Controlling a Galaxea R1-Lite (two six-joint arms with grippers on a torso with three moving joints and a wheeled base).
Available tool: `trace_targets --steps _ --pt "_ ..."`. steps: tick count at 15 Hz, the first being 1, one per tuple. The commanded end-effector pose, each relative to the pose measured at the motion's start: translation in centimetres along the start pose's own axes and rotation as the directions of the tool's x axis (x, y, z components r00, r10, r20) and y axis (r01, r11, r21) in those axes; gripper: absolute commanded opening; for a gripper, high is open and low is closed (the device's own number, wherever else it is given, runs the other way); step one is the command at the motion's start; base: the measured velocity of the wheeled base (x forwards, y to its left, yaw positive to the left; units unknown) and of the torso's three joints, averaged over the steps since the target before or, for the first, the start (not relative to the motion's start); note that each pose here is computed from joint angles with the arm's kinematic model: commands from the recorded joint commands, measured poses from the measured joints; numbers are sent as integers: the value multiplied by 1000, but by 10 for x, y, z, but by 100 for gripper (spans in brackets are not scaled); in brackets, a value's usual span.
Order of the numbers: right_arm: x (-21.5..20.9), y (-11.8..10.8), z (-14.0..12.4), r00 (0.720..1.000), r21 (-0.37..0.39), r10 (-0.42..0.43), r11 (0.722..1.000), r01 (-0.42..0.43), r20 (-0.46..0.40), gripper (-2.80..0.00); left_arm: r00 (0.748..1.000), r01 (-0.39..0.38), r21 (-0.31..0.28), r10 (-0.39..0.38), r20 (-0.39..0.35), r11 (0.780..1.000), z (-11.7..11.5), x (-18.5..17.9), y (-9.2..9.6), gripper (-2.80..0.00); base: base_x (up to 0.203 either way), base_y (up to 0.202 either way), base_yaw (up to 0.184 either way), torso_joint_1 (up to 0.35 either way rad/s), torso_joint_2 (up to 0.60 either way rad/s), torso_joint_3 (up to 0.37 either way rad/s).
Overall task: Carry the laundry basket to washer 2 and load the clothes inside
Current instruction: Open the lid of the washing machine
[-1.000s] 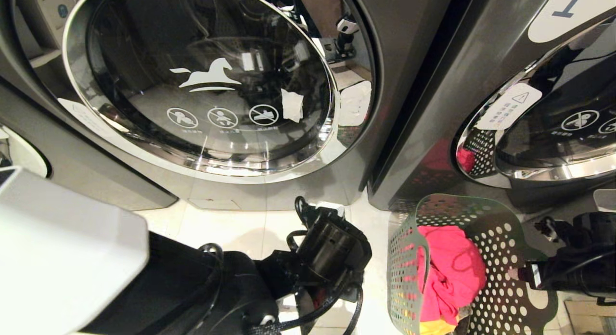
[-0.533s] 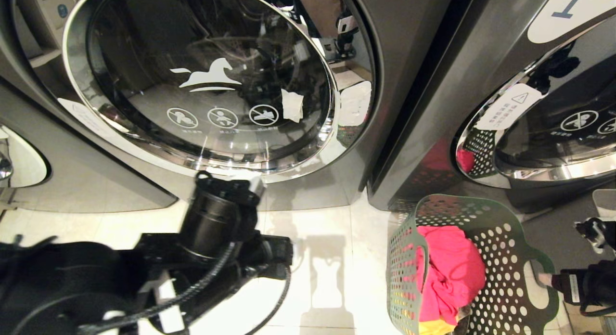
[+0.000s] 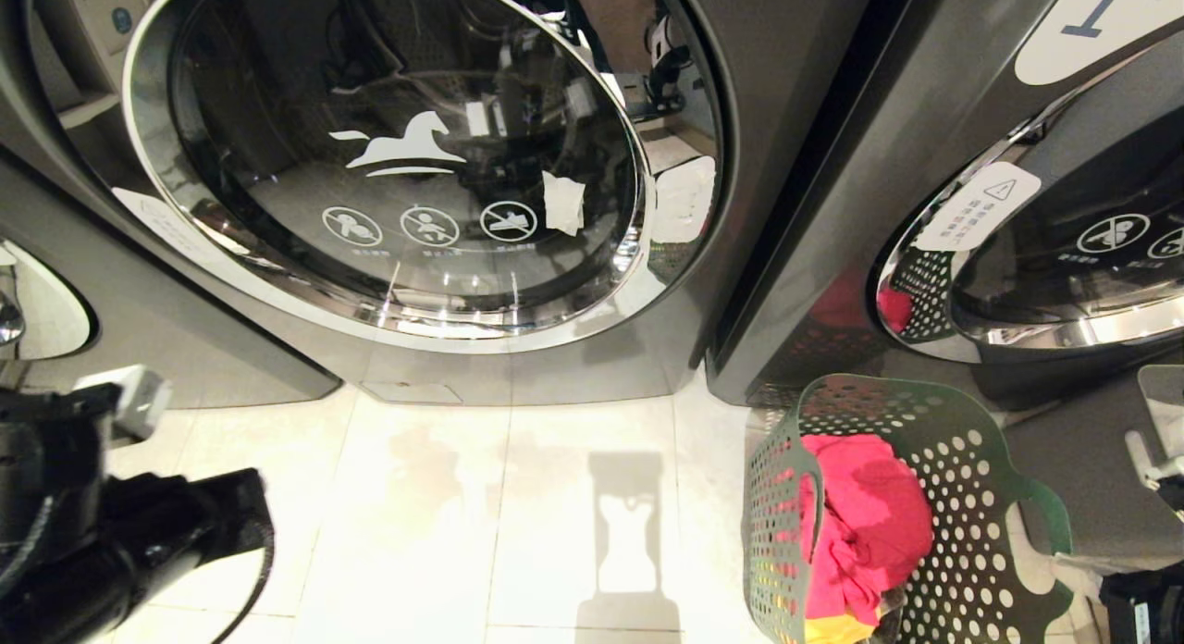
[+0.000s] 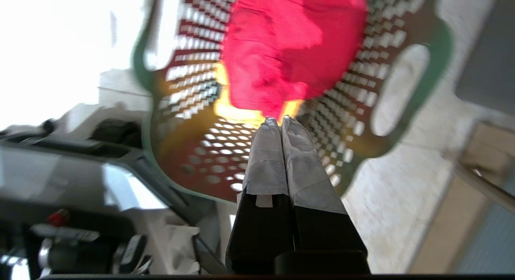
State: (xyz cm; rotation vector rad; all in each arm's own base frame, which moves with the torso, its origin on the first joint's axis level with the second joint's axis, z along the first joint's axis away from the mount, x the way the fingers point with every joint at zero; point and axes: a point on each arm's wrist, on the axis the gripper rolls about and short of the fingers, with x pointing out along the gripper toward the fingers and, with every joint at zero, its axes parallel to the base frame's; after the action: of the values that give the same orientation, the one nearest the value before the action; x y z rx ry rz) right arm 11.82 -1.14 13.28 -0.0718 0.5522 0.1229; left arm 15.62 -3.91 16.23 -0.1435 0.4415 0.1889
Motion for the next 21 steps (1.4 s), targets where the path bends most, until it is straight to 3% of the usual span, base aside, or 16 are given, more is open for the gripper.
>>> trace_targets --steps 1,2,4,7,10,12,15,17,21 --pt "-21 11 -14 996 -32 30 999 -27 83 -280 987 -133 -103 141 76 986 -20 -29 43 -280 0 0 0 0 0 0" --pt "-27 15 -28 995 -31 40 999 -37 88 -280 983 -166 -104 173 60 981 -45 -39 55 -280 0 0 0 0 0 0" --pt "-41 22 -53 990 -39 37 999 -32 136 -280 981 -156 -104 167 100 982 -80 -59 69 -280 0 0 0 0 0 0" --pt "-63 29 -81 986 -44 18 999 -11 164 -280 976 18 -93 3 216 995 -102 -82 76 -280 0 0 0 0 0 0" --pt "-76 31 -100 968 -63 -105 991 122 228 -280 920 176 -16 -159 358 984 -121 -102 80 -280 0 0 0 0 0 0" --pt "-74 31 -106 967 -48 -150 985 163 206 -280 886 237 64 -243 395 969 -131 -110 81 -280 0 0 0 0 0 0" --pt "-74 31 -106 968 -38 -148 987 159 203 -280 895 141 151 -191 402 978 -141 -116 84 -280 0 0 0 0 0 0" --pt "-73 31 -108 968 -36 -150 986 160 201 -280 900 120 255 -214 381 959 -145 -116 84 -280 0 0 0 0 0 0" --pt "-76 28 -92 891 -13 -227 968 252 393 -280 903 123 235 -208 377 964 -145 -116 85 -280 0 0 0 0 0 0"
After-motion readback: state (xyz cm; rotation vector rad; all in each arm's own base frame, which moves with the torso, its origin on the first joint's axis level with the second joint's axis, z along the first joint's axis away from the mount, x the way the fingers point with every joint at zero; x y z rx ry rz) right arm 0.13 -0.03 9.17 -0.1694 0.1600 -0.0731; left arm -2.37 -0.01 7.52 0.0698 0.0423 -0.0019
